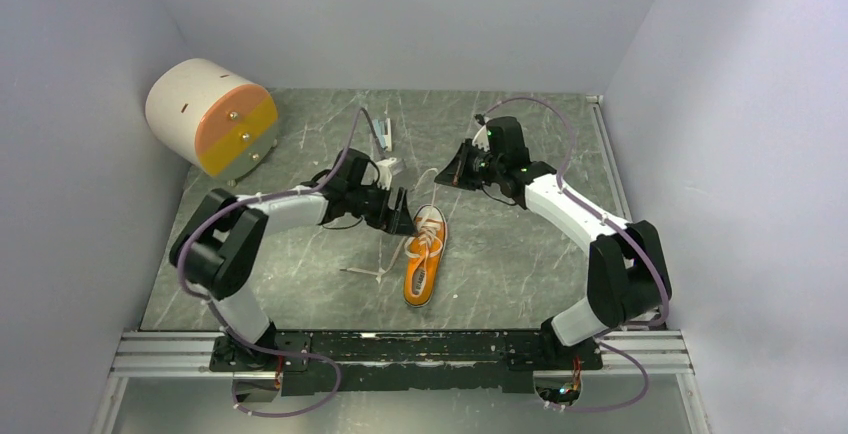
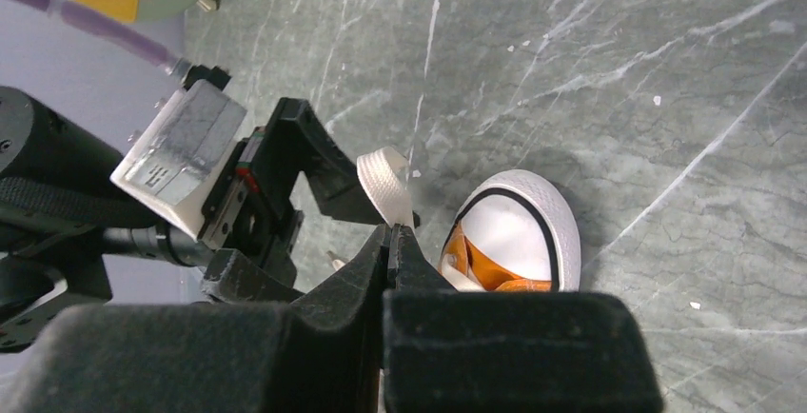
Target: Tie the shoes
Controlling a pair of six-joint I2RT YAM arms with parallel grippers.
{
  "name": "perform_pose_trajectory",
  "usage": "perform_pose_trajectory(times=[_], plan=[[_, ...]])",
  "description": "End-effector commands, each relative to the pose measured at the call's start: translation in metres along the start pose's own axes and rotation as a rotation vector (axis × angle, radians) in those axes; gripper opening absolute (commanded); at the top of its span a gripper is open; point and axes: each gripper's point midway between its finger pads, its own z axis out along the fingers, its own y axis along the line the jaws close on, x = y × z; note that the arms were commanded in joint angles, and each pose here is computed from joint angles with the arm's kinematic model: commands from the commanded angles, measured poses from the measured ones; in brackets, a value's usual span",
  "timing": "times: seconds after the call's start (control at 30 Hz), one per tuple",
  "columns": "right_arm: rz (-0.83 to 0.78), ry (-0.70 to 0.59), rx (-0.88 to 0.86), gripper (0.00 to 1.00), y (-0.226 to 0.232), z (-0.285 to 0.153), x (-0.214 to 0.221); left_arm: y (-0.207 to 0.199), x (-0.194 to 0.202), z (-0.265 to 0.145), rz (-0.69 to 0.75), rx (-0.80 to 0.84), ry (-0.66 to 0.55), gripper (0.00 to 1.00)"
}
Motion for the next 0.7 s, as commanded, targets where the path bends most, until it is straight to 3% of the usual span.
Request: perform_pose_trajectory(times=[0.0, 0.23, 0.37, 0.67], plan=[[-0.006, 0.001, -0.001, 0.00, 0.001, 0.001, -0.005, -0.021, -0.021, 0.018, 0.054, 0.180, -0.024, 0.84], [-0.008, 0.002, 0.002, 0.00, -0.001, 0.002, -0.007, -0.010, -0.004, 0.028, 0.037, 0.188, 0.053, 0.60], [-0.010, 0.006, 0.012, 0.00, -0.004, 0.002, -0.005, -0.012, -0.002, 0.025, 0.037, 0.182, 0.057, 0.32], [-0.011, 0.101, -0.038, 0.00, 0.000, 0.015, 0.009, -0.048, -0.020, -0.009, 0.127, 0.184, 0.001, 0.12]])
